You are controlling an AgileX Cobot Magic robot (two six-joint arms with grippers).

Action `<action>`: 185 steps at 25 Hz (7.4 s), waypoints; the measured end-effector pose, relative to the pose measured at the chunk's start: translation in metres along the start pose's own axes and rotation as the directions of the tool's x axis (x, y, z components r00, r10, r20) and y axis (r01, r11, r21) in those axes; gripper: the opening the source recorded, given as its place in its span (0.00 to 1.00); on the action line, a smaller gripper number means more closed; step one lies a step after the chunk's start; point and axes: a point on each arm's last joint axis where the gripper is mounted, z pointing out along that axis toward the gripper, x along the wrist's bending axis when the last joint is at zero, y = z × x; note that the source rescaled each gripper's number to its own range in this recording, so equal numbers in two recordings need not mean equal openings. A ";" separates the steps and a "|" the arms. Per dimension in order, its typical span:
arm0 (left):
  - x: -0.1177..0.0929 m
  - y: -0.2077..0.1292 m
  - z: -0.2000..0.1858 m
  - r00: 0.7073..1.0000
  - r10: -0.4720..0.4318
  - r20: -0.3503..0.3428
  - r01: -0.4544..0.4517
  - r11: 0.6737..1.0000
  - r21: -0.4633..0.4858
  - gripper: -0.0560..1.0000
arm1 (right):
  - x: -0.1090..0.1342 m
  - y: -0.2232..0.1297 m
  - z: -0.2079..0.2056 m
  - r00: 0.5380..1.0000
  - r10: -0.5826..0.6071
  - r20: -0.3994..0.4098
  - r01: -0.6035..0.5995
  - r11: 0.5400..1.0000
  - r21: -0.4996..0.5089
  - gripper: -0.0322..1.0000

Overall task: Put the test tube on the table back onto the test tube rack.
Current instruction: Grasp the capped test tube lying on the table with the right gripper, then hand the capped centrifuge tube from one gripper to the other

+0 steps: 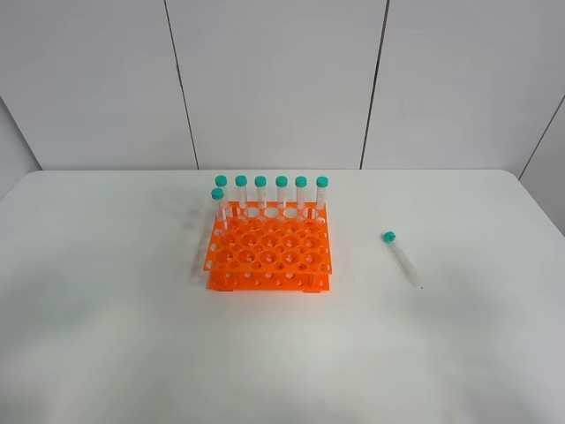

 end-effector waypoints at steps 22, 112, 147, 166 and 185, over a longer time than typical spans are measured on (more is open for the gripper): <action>0.000 0.000 0.000 1.000 0.000 0.000 0.000 1.000 0.000 1.00 | -0.006 0.101 0.092 0.998 0.055 -0.043 -0.032 0.905 0.425 1.00; 0.000 0.000 0.000 1.000 0.000 0.000 0.000 1.000 -0.002 1.00 | 0.028 0.002 0.426 0.985 -0.010 -0.172 0.145 0.590 0.794 0.03; 0.000 0.000 0.000 1.000 0.000 0.000 0.000 1.000 -0.006 1.00 | 0.131 0.134 0.277 0.486 -0.293 -0.823 0.654 0.747 0.120 0.06; -0.007 0.166 0.119 0.964 -0.142 0.226 0.110 0.983 0.145 1.00 | 0.134 0.137 0.277 0.483 -0.287 -0.827 0.631 0.769 0.101 0.06; -0.098 0.143 0.280 0.601 -0.514 0.612 0.364 0.858 0.363 1.00 | 0.137 0.140 0.277 0.480 -0.292 -0.827 0.602 0.795 0.069 0.06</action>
